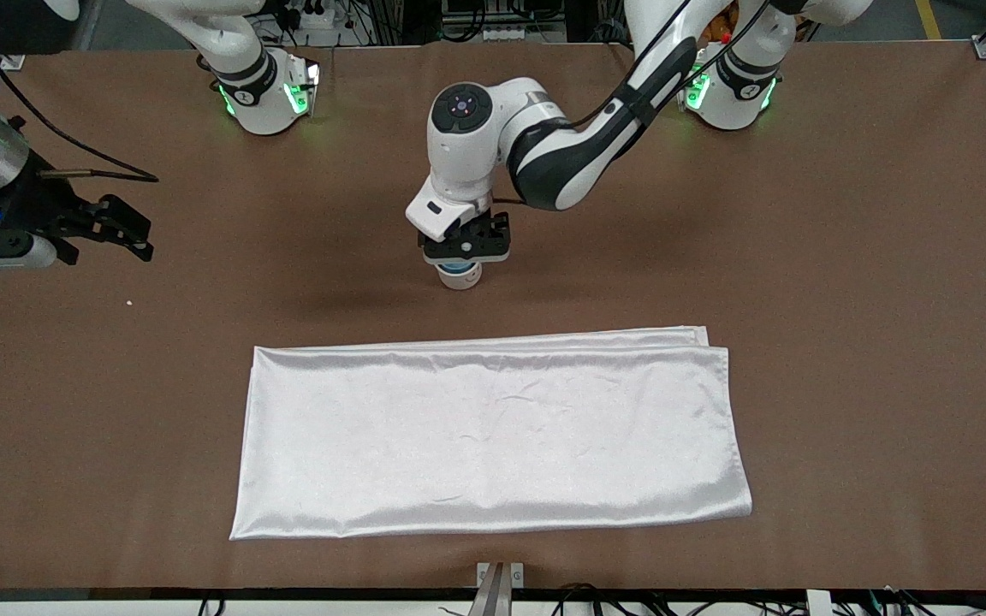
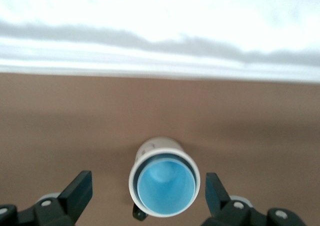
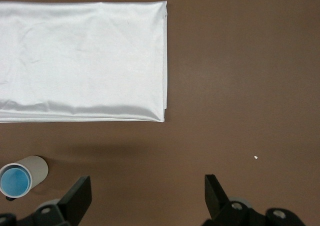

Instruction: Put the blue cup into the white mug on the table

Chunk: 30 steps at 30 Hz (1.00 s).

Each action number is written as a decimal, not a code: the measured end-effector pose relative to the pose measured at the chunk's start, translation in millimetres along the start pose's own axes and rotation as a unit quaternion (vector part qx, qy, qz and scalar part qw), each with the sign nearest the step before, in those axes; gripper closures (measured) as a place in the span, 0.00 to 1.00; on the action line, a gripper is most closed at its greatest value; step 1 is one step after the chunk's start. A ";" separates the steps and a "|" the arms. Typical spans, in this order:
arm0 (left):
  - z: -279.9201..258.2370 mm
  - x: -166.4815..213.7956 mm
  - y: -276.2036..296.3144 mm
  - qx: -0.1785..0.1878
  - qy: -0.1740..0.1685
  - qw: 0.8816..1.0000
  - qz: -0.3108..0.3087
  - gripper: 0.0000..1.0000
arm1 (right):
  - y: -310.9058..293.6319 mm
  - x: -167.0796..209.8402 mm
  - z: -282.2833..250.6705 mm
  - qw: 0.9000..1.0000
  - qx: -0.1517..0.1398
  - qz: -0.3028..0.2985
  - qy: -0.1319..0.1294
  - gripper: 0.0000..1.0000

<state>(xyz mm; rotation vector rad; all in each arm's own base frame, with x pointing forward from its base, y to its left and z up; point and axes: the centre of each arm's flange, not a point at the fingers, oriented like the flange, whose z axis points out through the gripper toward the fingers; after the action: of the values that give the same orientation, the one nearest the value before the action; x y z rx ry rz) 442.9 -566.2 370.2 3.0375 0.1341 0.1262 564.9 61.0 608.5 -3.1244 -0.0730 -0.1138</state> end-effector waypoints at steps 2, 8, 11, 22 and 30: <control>-23.3 13.5 -9.0 -0.001 0.014 1.000 -0.007 0.00 | 2.8 0.4 0.9 1.000 -0.001 -0.010 -0.001 0.00; -94.8 55.3 -50.7 0.009 0.048 0.999 0.001 0.00 | 14.0 1.0 1.3 1.000 -0.003 -0.024 -0.002 0.00; -126.9 77.1 -77.0 0.013 0.063 0.998 0.006 0.00 | 15.3 1.0 1.3 1.000 -0.004 -0.025 -0.002 0.00; -205.6 140.9 -182.1 0.046 0.089 0.995 -0.018 0.00 | 13.3 1.0 -0.4 0.999 -0.014 -0.032 -0.001 0.00; -229.0 180.4 -259.8 0.059 0.077 0.995 0.000 0.00 | 13.0 0.1 -16.2 0.999 -0.015 -0.033 0.002 0.00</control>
<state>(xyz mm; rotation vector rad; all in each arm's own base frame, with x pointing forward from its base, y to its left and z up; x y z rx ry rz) 580.4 -270.5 584.9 3.1435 0.1577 0.3657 564.4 47.8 624.5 -3.1517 -0.1750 -0.1234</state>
